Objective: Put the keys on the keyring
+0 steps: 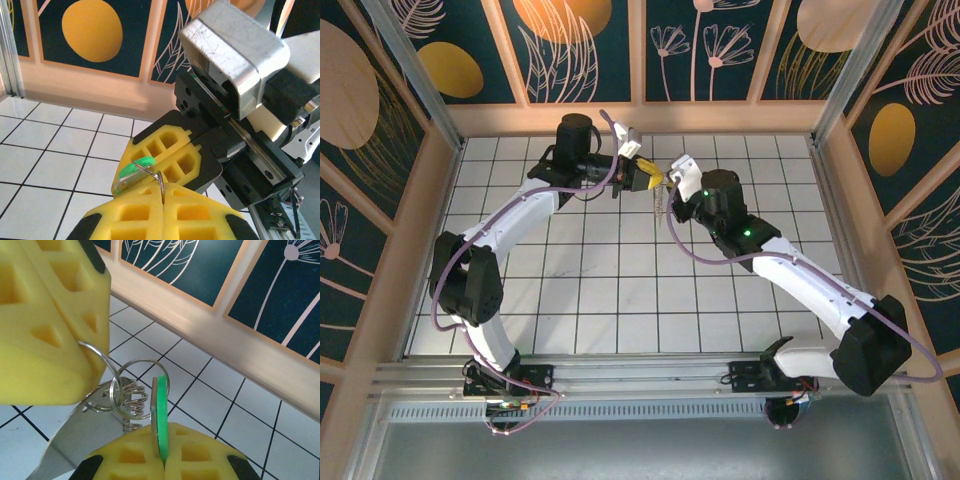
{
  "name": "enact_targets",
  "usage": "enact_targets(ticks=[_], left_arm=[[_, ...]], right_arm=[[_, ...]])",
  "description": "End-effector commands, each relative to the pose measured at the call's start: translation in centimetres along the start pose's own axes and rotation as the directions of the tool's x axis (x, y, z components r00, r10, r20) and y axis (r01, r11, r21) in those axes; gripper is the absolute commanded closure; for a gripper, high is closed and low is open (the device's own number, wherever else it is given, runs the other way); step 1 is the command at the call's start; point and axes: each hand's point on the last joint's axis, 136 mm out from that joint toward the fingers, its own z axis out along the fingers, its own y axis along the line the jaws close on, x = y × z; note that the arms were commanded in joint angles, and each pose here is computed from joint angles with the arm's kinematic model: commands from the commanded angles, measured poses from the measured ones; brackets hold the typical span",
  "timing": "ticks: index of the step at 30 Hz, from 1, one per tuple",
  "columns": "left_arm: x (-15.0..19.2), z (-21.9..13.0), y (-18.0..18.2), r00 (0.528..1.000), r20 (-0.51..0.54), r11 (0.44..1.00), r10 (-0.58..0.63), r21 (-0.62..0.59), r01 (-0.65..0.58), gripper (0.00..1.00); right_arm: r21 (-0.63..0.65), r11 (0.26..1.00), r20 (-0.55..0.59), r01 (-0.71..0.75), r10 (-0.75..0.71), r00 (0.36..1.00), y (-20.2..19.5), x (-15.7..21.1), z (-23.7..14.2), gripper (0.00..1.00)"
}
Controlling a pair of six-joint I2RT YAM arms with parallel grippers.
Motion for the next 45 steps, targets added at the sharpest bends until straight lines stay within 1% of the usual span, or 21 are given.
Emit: enact_targets(ticks=[1, 6, 17, 23, 38, 45], left_arm=[[-0.9, 0.1, -1.3, 0.999, 0.012, 0.997, 0.03, 0.067, -0.031, 1.0], [-1.0, 0.1, -1.3, 0.999, 0.012, 0.997, 0.03, 0.065, -0.03, 1.0], [-1.0, 0.1, -1.4, 1.0, 0.012, 0.997, 0.028, 0.067, -0.029, 1.0], [-0.7, 0.1, -1.3, 1.0, 0.009, 0.997, 0.023, 0.069, -0.024, 1.0], [-0.6, 0.2, -1.2, 1.0, 0.007, 0.997, 0.024, 0.07, -0.025, 1.0], [-0.1, 0.3, -0.8, 1.0, -0.002, 0.998, 0.016, 0.055, -0.016, 1.0]], right_arm=[[0.057, 0.998, 0.005, -0.015, 0.015, 1.0, -1.0, 0.2, -0.2, 1.0], [0.061, 0.998, 0.013, -0.021, 0.02, 1.0, -1.2, 0.0, -0.5, 1.0], [0.039, 0.999, 0.075, -0.023, 0.02, 0.997, -1.3, -3.1, -1.2, 1.0], [0.031, 0.999, 0.094, -0.023, 0.02, 0.995, -1.2, -3.7, -1.3, 1.0], [0.031, 0.999, 0.097, -0.021, 0.018, 0.995, -1.2, -4.2, -1.3, 1.0], [0.054, 0.998, 0.071, -0.013, 0.009, 0.997, -1.6, -4.0, -1.1, 1.0]])
